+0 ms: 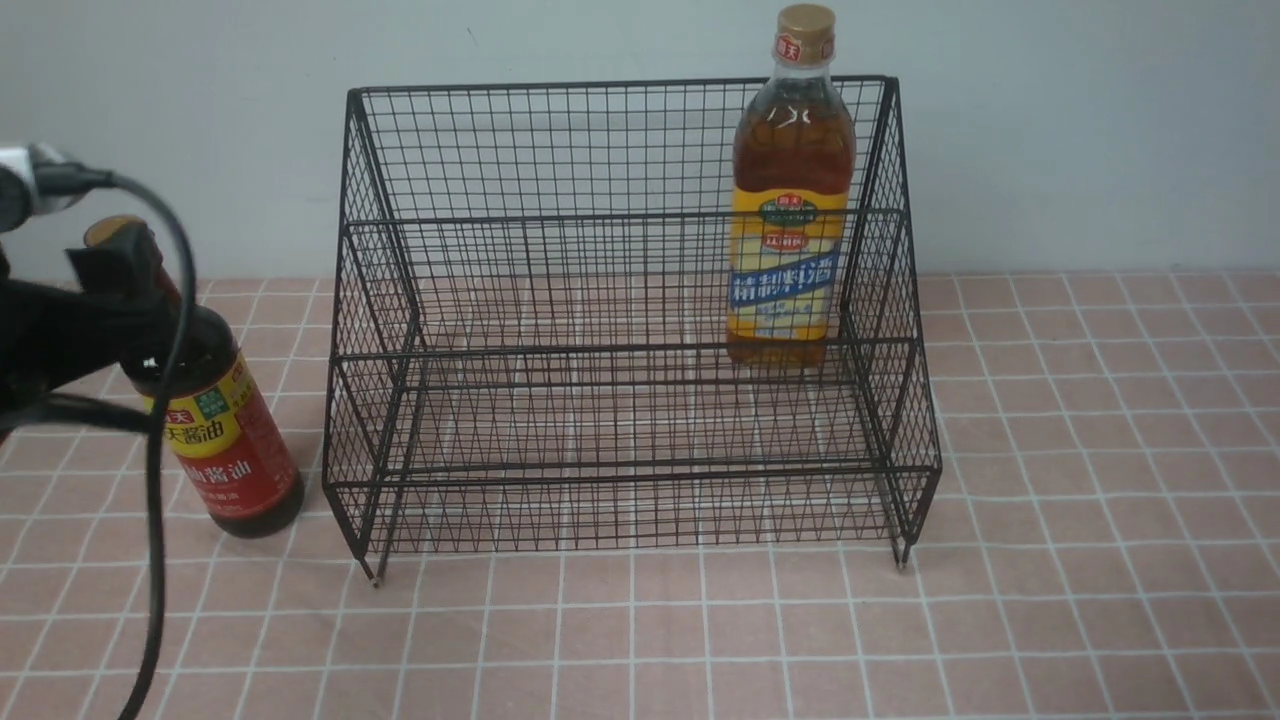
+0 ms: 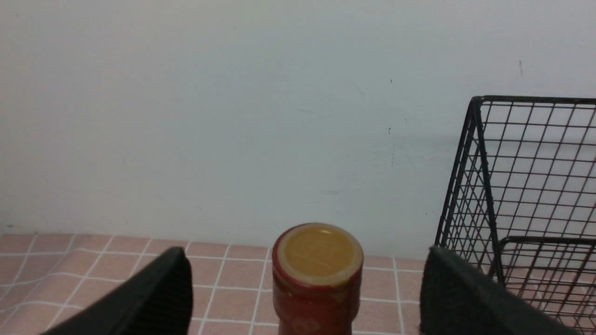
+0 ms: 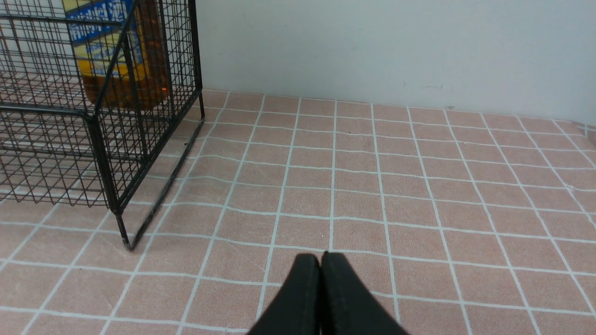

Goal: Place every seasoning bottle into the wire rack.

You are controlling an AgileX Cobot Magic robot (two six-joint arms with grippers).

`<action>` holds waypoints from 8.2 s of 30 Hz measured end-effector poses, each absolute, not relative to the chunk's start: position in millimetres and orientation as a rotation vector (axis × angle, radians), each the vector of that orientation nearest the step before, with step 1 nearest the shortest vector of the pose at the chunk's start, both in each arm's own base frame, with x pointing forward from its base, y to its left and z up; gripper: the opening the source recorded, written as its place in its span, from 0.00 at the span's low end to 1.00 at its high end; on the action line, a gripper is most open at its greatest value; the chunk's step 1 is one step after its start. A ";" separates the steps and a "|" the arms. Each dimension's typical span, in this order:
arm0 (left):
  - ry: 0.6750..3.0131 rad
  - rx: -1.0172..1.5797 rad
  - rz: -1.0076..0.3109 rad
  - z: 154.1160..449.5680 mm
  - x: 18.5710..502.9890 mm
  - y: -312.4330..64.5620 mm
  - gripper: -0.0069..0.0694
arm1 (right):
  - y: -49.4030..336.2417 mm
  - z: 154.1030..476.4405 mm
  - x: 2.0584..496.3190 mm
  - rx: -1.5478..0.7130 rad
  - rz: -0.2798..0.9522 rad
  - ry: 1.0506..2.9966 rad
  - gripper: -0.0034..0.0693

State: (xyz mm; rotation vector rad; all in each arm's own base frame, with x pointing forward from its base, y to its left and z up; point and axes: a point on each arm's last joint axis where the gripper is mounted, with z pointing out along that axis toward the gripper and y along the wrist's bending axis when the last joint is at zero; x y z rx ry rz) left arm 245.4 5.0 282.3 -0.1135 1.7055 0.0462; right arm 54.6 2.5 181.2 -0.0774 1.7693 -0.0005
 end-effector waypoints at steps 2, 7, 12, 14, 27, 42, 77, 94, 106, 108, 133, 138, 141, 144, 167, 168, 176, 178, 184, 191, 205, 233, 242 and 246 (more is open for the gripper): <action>1.712 -0.116 0.054 278.6 255.6 5.3 0.88 | 2.5 181.2 54.6 -0.078 -0.001 1.769 0.03; 1.724 -0.123 0.082 263.4 276.8 6.8 0.88 | 2.5 181.2 54.6 -0.078 -0.001 1.769 0.03; 1.762 -0.129 0.105 242.0 289.5 8.0 0.87 | 2.5 181.2 54.6 -0.079 -0.002 1.769 0.03; 1.763 -0.130 0.113 237.0 292.6 8.5 0.87 | 2.5 181.2 54.6 -0.080 -0.003 1.769 0.03; 1.742 -0.074 0.112 234.4 297.0 3.1 0.43 | 2.5 181.2 54.6 -0.070 0.005 1.770 0.03; 1.422 0.027 0.064 390.1 264.2 -2.5 0.43 | 2.5 181.5 54.6 -0.067 0.008 1.769 0.03; 1.517 0.201 -0.295 371.9 318.6 -116.1 0.43 | 2.5 181.4 54.6 -0.065 0.009 1.770 0.03; 1.408 0.183 -0.269 367.0 331.0 -118.5 0.43 | 2.5 181.4 54.6 -0.065 0.009 1.771 0.03; 1.566 0.224 -0.271 350.1 331.8 -120.9 0.43 | 2.5 181.4 54.6 -0.065 0.010 1.771 0.03; 1.615 0.237 -0.270 344.0 332.8 -121.9 0.43 | 2.5 181.3 54.6 -0.065 0.010 1.771 0.03; 1.902 0.319 -0.259 305.1 339.1 -128.0 0.54 | 2.5 181.3 54.6 -0.065 0.010 1.772 0.03; 1.886 0.323 -0.273 332.1 320.4 -122.0 0.64 | 2.5 181.3 54.6 -0.065 0.010 1.772 0.03; 1.895 0.336 -0.283 352.2 299.8 -115.6 0.64 | 2.5 181.3 54.6 -0.065 0.010 1.772 0.03; 1.902 0.353 -0.296 376.9 269.4 -105.8 0.55 | 2.5 181.3 54.6 -0.065 0.010 1.772 0.03; 1.944 0.321 -0.406 362.8 51.3 -29.3 0.08 | 2.5 181.3 54.6 -0.065 0.010 1.772 0.03; 1.951 0.326 -0.396 361.7 47.5 -27.5 0.08 | 2.5 181.3 54.6 -0.065 0.010 1.772 0.03; 1.987 0.343 -0.361 356.9 37.4 -22.2 0.08 | 2.5 181.3 54.6 -0.065 0.010 1.772 0.03; 1.986 0.345 -0.337 356.6 38.0 -20.9 0.08 | 2.5 181.3 54.6 -0.065 0.010 1.772 0.03; 1.942 0.340 -0.285 352.8 44.4 -19.4 0.08 | 2.5 181.3 54.6 -0.065 0.010 1.772 0.03; 1.789 0.264 -0.208 304.9 47.2 -14.2 0.08 | 2.5 181.3 54.6 -0.065 0.010 1.772 0.03; 1.858 0.158 -0.042 172.3 52.3 -6.3 0.08 | 2.5 181.3 54.6 -0.065 0.010 1.772 0.03; 1.864 0.159 -0.041 171.3 52.2 -6.3 0.08 | 2.6 181.2 54.5 -0.064 0.011 1.773 0.03; 1.864 0.159 -0.041 171.3 52.2 -6.3 0.08 | 2.6 181.2 54.5 -0.061 0.014 1.773 0.03; 1.864 0.159 -0.041 171.3 52.2 -6.3 0.08 | 2.6 181.2 54.5 -0.050 0.023 1.773 0.03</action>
